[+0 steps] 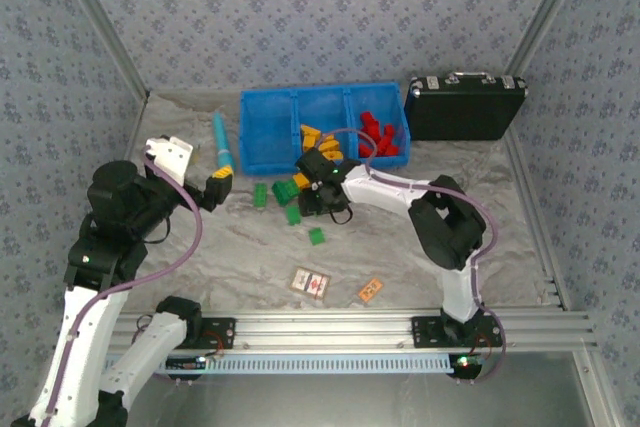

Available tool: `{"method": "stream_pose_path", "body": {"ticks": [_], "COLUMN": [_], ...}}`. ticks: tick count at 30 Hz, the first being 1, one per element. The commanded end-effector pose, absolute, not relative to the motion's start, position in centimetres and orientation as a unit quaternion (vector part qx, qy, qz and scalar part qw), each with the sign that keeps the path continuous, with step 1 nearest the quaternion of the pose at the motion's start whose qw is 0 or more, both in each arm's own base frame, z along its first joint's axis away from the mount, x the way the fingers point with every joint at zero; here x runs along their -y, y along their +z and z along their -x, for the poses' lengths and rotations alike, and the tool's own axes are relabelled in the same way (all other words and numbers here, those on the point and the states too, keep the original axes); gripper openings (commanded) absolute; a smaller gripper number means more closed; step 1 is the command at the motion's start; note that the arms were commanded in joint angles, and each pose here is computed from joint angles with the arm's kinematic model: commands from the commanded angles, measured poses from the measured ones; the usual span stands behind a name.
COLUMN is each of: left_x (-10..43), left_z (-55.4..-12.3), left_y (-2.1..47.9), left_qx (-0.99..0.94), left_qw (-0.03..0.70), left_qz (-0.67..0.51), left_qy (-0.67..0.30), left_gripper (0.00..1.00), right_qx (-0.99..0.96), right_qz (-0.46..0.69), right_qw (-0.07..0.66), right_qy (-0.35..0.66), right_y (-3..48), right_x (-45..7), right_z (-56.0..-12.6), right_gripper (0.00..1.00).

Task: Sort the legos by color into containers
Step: Pick up the lego from the center of the table.

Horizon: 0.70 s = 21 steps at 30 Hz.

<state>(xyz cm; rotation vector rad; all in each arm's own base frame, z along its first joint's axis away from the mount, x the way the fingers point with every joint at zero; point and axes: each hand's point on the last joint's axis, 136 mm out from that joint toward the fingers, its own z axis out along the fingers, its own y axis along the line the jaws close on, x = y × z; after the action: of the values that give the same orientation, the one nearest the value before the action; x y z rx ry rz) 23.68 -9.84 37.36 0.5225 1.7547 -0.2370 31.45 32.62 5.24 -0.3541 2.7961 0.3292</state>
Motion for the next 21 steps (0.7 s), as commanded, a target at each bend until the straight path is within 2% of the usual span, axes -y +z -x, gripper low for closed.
{"method": "stream_pose_path", "body": {"ticks": [1, 7, 10, 15, 21], "left_x": [10.0, 9.9, 9.9, 9.6, 9.7], "left_z": [-23.4, -23.4, -23.5, -23.5, -23.6], "left_y": [38.2, 38.2, 38.2, 38.3, 38.1], "left_qx": [-0.748, -0.748, -0.749, -0.753, -0.755], "left_qw": [0.615, 0.615, 0.614, 0.611, 0.608], "left_qz": [-0.228, -0.229, -0.23, -0.227, -0.229], "left_qy": [-0.105, -0.098, -0.095, -0.089, -0.089], "left_gripper": [1.0, 1.0, 1.0, 1.0, 1.0], "right_qx": [-0.976, -0.975, -0.971, -0.961, -0.921], "right_qz": [0.138, 0.155, 0.171, 0.193, 0.241], "right_qw": [0.145, 0.143, 0.148, 0.159, 0.254], "right_qy": [0.081, 0.066, 0.072, 0.116, 0.17], "right_y": [4.8, 4.8, 6.3, 12.6, 19.1], "right_x": [-32.0, -31.8, -31.9, -33.7, -38.4], "right_z": [-31.7, -32.0, -32.0, -32.9, -37.2], "right_gripper": [0.54, 0.29, 0.22, 0.16, 0.16]}}
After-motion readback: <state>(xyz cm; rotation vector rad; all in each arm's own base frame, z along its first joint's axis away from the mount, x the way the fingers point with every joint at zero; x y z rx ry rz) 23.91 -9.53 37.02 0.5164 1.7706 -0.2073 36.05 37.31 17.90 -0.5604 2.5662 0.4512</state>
